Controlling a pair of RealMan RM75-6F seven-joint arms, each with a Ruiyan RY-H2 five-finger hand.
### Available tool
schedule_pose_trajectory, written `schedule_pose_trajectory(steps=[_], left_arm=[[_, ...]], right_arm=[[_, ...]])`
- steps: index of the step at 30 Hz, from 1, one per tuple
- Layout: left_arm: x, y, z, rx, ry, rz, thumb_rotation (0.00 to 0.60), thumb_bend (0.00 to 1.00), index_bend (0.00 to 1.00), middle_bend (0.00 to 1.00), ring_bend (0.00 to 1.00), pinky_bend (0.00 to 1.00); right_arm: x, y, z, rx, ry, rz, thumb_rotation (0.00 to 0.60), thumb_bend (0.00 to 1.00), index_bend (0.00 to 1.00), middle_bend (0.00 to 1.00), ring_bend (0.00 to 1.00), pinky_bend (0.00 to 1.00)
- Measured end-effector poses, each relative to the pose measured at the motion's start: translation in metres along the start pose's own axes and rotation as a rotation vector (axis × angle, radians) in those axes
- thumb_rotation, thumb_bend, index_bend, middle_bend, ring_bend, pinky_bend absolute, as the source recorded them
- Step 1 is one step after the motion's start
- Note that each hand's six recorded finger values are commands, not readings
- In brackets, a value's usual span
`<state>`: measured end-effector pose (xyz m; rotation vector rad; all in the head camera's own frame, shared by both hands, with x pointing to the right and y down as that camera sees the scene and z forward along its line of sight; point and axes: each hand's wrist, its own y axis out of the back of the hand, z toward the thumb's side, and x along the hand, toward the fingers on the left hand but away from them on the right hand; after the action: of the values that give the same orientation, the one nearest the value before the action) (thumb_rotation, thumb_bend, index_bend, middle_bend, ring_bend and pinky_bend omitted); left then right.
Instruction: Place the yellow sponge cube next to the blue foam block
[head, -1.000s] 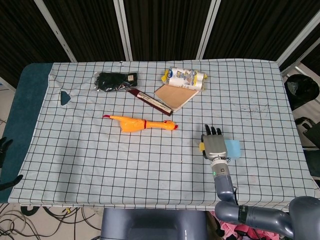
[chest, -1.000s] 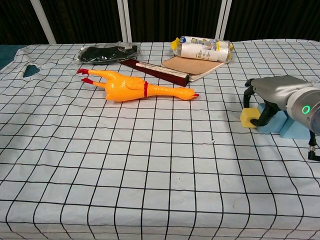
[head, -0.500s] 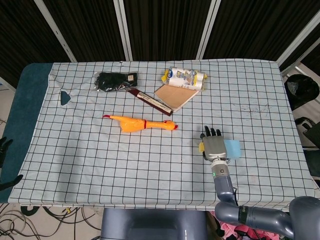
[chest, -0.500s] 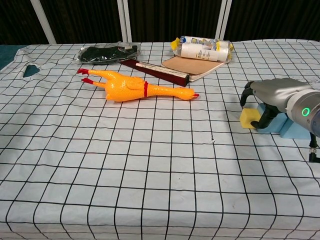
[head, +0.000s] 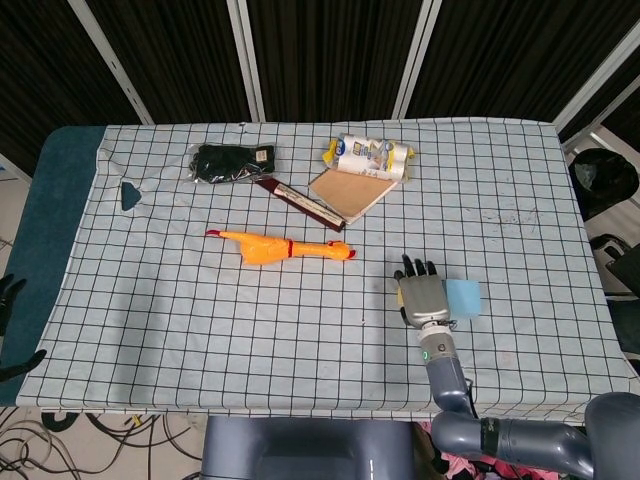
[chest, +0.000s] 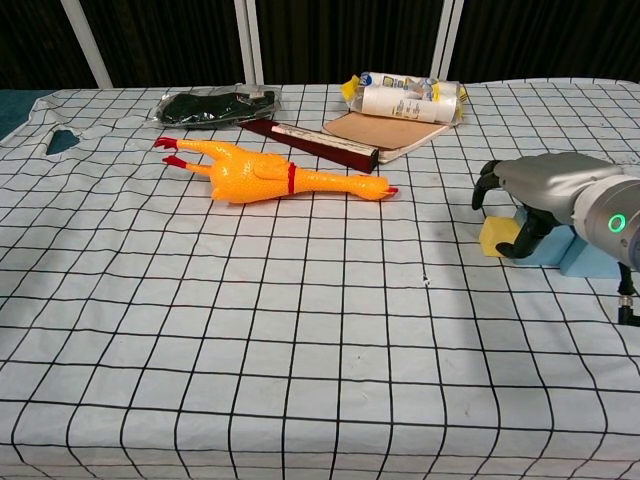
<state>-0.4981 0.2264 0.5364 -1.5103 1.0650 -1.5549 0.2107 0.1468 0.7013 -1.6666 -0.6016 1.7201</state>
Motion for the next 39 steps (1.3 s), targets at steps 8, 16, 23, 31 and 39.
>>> schedule_pose_trajectory(steps=[8,16,23,31,39], left_arm=[[0.0,0.0,0.0,0.0,-0.001,-0.001,0.6,0.14,0.09,0.03,0.0,0.0],[0.0,0.0,0.0,0.001,0.001,0.0,0.6,0.14,0.09,0.03,0.0,0.0],[0.0,0.0,0.0,0.002,0.002,0.001,0.6,0.14,0.09,0.03,0.0,0.0],[0.0,0.0,0.0,0.004,0.004,0.002,0.6,0.14,0.09,0.03,0.0,0.0],[0.001,0.0,0.0,0.006,0.006,0.004,0.6,0.14,0.09,0.03,0.0,0.0]], right_arm=[[0.007,-0.003,0.005,0.02,0.025,0.01,0.6,0.31,0.24,0.02,0.06,0.09],[0.008,-0.006,0.003,0.029,0.028,0.016,0.6,0.31,0.29,0.02,0.06,0.09],[0.009,-0.008,0.0,0.041,0.025,0.02,0.6,0.31,0.33,0.02,0.06,0.09],[0.008,-0.012,-0.004,0.048,0.021,0.029,0.6,0.31,0.33,0.02,0.06,0.09],[0.007,-0.012,-0.01,0.046,0.007,0.03,0.6,0.31,0.33,0.02,0.06,0.09]])
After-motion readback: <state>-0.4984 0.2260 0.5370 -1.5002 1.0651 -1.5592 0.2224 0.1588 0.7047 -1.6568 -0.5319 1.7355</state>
